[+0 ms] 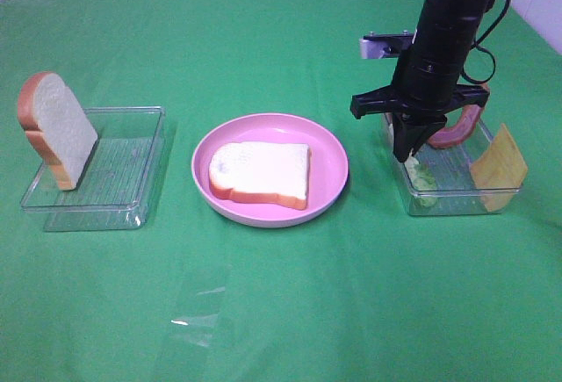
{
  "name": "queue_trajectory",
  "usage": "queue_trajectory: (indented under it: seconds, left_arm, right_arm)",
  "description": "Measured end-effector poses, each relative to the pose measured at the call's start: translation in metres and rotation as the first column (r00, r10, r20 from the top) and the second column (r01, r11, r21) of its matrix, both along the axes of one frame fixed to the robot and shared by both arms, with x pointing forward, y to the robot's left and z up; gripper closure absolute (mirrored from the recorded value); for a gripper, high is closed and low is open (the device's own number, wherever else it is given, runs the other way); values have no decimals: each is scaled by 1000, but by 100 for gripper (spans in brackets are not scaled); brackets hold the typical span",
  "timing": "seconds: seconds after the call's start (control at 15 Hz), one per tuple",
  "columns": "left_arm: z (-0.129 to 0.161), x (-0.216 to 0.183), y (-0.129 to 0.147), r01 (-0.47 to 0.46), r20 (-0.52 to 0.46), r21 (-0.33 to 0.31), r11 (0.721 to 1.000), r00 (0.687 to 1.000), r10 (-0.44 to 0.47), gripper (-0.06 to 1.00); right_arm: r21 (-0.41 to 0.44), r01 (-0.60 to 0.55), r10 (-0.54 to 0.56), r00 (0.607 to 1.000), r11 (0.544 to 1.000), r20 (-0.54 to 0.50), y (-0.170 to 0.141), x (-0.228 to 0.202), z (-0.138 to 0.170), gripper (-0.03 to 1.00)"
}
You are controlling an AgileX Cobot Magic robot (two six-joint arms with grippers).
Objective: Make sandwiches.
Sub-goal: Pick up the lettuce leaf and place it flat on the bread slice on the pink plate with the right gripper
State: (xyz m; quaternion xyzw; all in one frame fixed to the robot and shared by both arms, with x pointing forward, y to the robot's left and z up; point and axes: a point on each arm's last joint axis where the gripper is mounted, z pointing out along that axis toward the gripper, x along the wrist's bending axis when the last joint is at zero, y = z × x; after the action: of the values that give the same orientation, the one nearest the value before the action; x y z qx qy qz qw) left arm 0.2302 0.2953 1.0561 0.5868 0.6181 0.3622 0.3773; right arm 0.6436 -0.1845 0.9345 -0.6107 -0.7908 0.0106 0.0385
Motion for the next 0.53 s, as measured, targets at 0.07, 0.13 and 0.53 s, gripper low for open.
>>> queue_trajectory:
  seconds: [0.07,0.13,0.53]
  left_arm:
    - [0,0,0,0,0,0,1000,1000,0,-4]
    - [0,0,0,0,0,0,1000,1000,0,-4]
    - [0,0,0,0,0,0,1000,1000,0,-4]
  right_arm:
    - [-1,0,0,1000,1000,6,0,0,3,95]
    - [1,1,-1,1000,1000,16,0,1,7,95]
    - [15,49,-49,998,999,46,3,10,43,95]
